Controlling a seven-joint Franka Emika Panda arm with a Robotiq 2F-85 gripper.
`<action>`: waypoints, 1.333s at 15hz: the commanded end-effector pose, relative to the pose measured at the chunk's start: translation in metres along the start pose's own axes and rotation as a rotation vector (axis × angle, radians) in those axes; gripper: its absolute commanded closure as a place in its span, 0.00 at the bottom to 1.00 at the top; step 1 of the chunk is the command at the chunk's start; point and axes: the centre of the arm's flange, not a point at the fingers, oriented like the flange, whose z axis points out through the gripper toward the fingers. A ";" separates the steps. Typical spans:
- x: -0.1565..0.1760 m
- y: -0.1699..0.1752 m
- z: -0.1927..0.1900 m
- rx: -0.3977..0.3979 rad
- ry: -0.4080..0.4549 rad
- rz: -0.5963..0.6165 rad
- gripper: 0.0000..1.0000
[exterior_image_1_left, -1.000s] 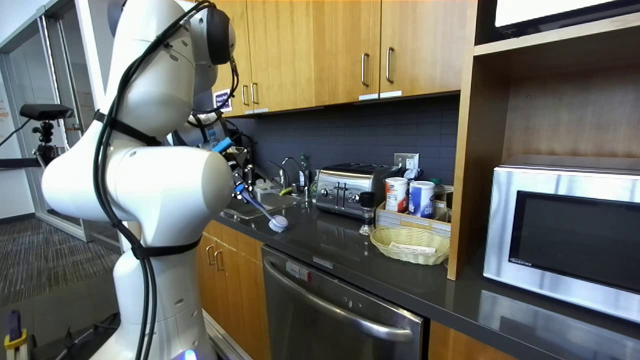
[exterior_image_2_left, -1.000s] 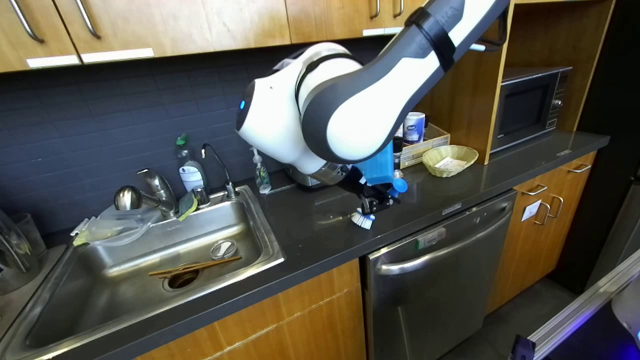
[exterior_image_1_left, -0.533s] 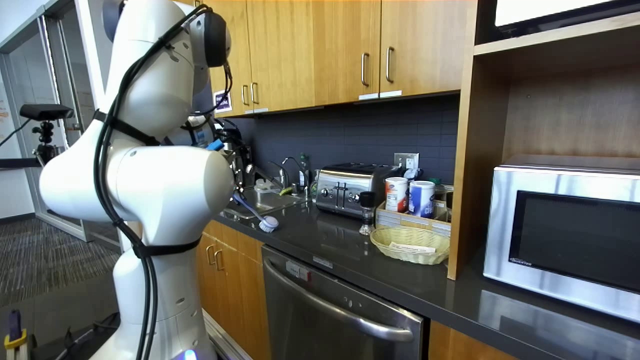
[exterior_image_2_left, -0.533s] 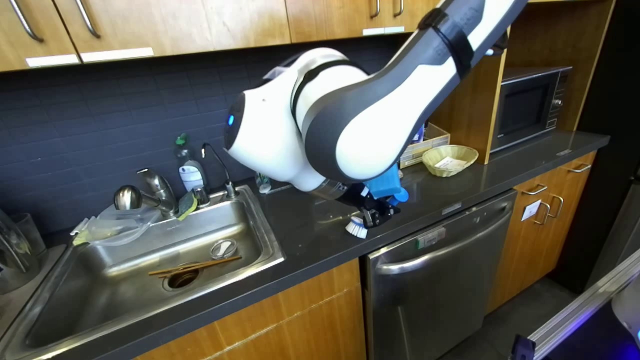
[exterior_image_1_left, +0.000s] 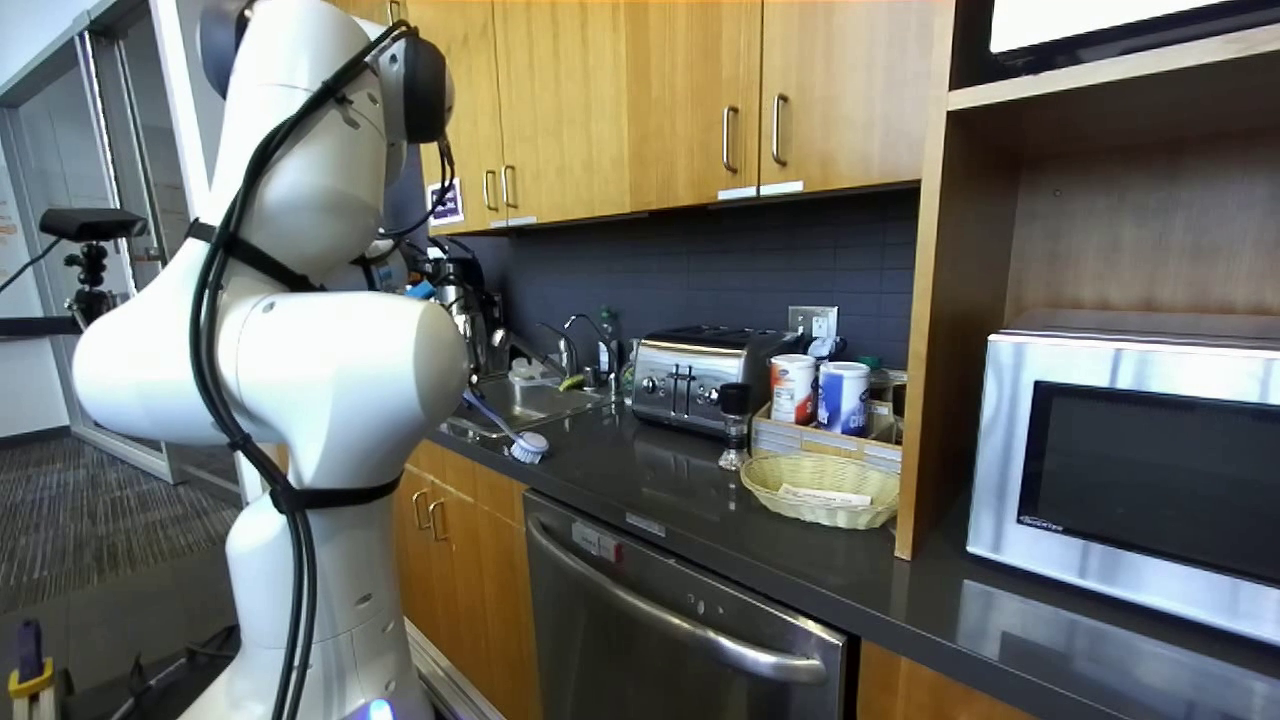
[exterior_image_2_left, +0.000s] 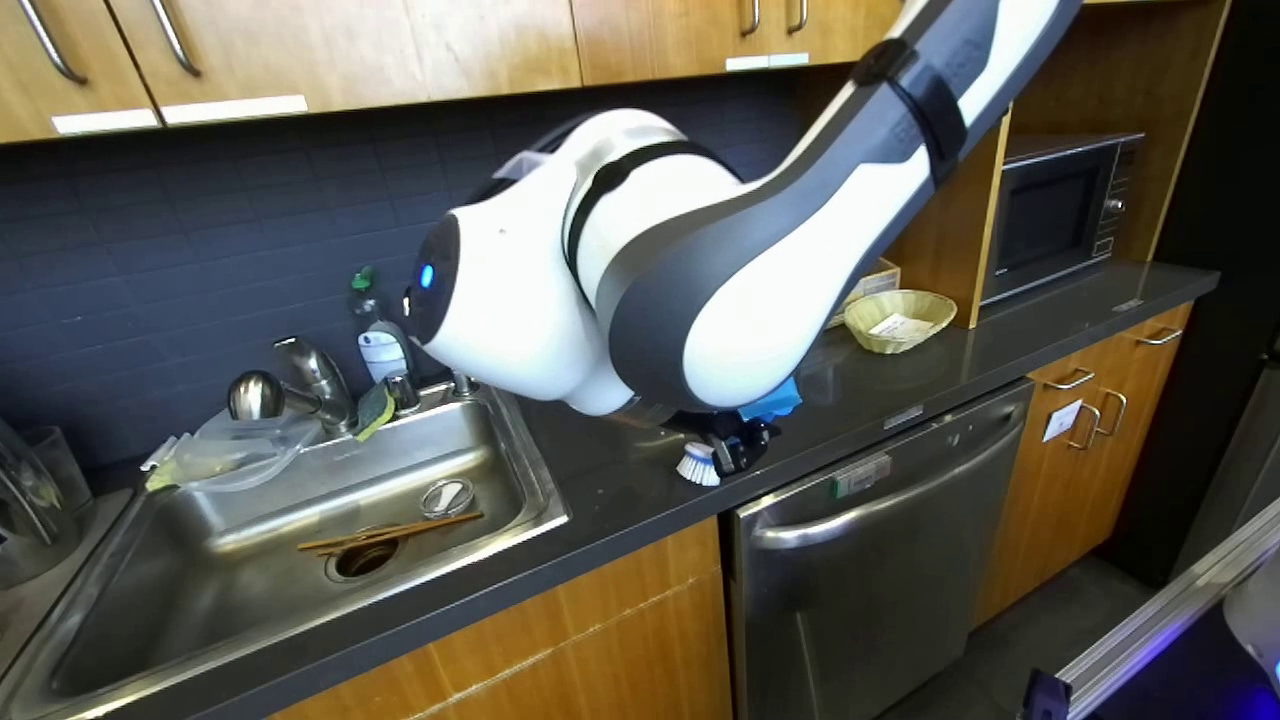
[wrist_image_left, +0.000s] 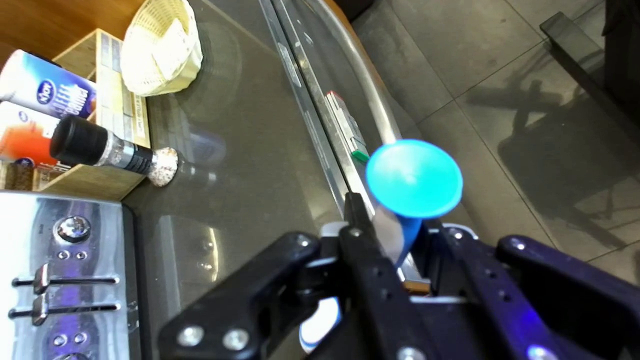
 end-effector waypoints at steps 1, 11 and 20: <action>0.015 -0.008 -0.016 -0.032 0.021 -0.051 0.94; 0.045 -0.028 -0.047 -0.106 0.083 -0.129 0.94; 0.066 -0.047 -0.069 -0.151 0.123 -0.184 0.94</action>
